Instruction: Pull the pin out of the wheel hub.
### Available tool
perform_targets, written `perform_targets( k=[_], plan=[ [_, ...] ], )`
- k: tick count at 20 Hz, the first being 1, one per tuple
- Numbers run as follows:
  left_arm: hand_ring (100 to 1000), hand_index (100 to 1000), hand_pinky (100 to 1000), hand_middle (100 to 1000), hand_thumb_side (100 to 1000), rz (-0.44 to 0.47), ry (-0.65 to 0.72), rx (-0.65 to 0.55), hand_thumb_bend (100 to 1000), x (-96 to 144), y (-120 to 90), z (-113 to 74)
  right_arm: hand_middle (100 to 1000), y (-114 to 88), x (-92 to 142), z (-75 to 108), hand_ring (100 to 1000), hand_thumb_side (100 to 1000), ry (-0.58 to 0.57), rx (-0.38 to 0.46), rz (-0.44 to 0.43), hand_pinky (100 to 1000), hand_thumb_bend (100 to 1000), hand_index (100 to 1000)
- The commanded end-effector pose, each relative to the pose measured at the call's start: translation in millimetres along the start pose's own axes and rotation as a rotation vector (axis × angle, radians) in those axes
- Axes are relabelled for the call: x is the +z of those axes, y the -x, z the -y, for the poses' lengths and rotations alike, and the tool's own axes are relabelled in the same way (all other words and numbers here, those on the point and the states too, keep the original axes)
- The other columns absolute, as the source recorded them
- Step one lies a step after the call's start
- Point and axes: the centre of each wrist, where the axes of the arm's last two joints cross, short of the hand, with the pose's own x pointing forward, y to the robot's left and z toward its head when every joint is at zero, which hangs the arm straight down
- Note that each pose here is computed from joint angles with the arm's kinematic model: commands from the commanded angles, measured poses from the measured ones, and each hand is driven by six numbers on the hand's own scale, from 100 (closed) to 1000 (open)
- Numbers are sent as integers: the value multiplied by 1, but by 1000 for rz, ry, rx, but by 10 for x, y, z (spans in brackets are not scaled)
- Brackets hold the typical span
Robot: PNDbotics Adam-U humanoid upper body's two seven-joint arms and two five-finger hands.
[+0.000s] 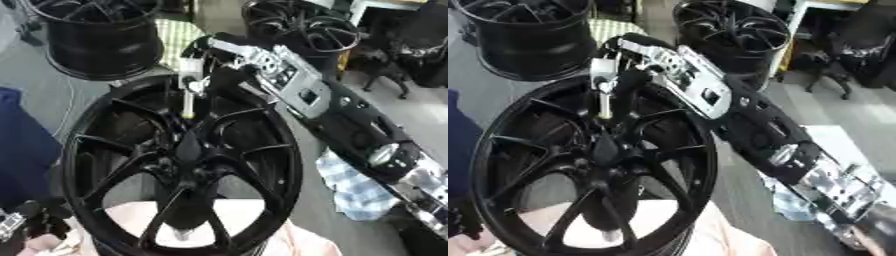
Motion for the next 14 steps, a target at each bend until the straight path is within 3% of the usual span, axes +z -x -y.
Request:
perform_targets(
  k=[1, 2, 4, 8, 11, 14],
  plan=[
    [613, 841, 596, 634, 933, -5, -14, -8, 100, 48, -12, -41, 382, -13, 268, 389, 599, 220, 97, 48, -2, 638, 100, 533],
    [614, 841, 596, 634, 933, -12, -20, -4, 100, 79, 7, -46, 386, 2, 367, 464, 600, 246, 119, 57, -10, 640, 100, 537],
    [614, 841, 596, 634, 932, -24, -34, 3, 100, 144, 34, -63, 387, 54, 593, 596, 601, 207, 169, 82, -42, 642, 100, 539],
    [614, 840, 595, 635, 930, -43, -68, 9, 100, 291, 67, -108, 387, 366, 1129, 717, 600, 187, 321, 92, -173, 636, 100, 543],
    [614, 839, 595, 635, 928, -52, -96, 7, 100, 412, 73, -156, 471, 734, 1480, 524, 653, 176, 450, 101, -338, 671, 104, 644],
    [614, 839, 594, 635, 926, -59, -124, -4, 100, 538, 65, -213, 682, 1124, 1783, 60, 734, 290, 557, 76, -529, 698, 222, 876]
  ],
)
